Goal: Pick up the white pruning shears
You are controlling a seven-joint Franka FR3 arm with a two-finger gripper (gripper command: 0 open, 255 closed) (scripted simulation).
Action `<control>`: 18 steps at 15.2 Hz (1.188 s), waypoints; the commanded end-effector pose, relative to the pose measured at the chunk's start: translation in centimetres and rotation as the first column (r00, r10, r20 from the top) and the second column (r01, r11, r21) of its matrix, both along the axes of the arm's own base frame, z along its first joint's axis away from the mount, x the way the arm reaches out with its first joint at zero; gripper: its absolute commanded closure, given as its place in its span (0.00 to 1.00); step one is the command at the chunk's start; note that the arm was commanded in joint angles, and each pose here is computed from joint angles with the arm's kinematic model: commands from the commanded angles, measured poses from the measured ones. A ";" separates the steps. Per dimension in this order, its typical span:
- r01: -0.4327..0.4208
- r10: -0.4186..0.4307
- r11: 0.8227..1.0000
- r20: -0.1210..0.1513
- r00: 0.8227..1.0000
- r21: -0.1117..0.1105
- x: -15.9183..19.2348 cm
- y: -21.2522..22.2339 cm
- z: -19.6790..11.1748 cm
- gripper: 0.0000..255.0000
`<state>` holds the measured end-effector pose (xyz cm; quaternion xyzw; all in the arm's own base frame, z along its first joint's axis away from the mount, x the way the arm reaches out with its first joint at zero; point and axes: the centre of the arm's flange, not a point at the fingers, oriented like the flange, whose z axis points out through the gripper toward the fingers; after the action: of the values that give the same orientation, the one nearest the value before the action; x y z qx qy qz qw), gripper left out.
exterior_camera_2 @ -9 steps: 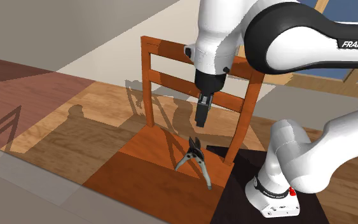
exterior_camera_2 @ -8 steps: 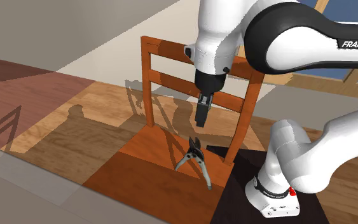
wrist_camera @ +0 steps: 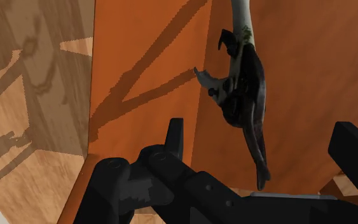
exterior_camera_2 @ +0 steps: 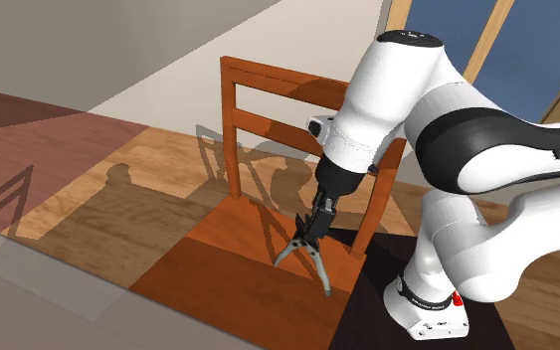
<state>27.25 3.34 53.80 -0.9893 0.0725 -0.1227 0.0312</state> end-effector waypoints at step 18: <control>-0.001 0.000 1.000 0.017 1.000 0.007 -0.1 0.3 -4.3 1.00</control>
<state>27.14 3.65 49.62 -0.9880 0.0724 -0.1316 0.0354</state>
